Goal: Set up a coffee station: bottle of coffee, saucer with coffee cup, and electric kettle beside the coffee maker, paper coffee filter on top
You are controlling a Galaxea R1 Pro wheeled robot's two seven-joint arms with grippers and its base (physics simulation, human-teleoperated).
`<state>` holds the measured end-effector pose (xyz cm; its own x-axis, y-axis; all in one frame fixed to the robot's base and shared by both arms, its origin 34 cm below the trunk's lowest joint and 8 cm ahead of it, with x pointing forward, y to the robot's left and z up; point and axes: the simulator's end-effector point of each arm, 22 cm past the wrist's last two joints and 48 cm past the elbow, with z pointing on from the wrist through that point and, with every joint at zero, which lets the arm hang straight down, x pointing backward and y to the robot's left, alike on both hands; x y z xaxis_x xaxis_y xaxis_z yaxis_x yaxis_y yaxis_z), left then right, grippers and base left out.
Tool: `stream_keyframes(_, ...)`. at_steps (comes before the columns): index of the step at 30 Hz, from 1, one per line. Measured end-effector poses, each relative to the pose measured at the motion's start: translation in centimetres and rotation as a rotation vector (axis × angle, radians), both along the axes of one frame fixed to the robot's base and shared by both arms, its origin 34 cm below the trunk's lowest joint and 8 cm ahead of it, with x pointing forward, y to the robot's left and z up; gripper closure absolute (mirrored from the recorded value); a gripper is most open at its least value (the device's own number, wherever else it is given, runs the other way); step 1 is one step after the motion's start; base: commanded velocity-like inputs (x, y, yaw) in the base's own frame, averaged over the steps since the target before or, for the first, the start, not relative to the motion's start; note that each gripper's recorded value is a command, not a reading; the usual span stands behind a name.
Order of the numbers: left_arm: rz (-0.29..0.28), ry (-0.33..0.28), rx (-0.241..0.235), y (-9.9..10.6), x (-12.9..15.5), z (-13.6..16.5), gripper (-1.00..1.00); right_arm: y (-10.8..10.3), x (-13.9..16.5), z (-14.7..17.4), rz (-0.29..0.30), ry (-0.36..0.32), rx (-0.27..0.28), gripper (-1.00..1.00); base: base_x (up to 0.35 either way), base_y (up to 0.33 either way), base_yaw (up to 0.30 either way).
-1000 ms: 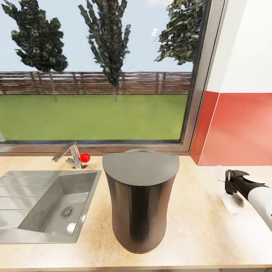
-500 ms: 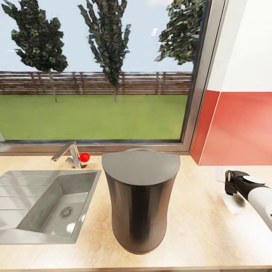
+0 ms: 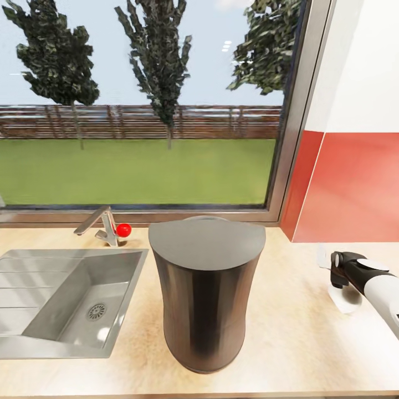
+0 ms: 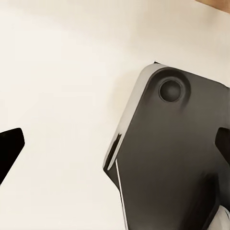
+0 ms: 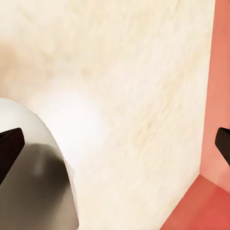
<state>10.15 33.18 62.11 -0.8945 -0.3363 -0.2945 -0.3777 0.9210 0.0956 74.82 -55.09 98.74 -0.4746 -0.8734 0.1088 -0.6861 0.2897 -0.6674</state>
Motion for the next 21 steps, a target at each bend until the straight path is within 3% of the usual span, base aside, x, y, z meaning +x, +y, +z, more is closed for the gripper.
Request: stream_keyframes(21,0.0,-0.002,0.001,0.0,0.0,0.0,-1.0,-1.6,-3.3,-3.2,0.003,0.089,0.031,-1.0,0.0,0.0,0.0)
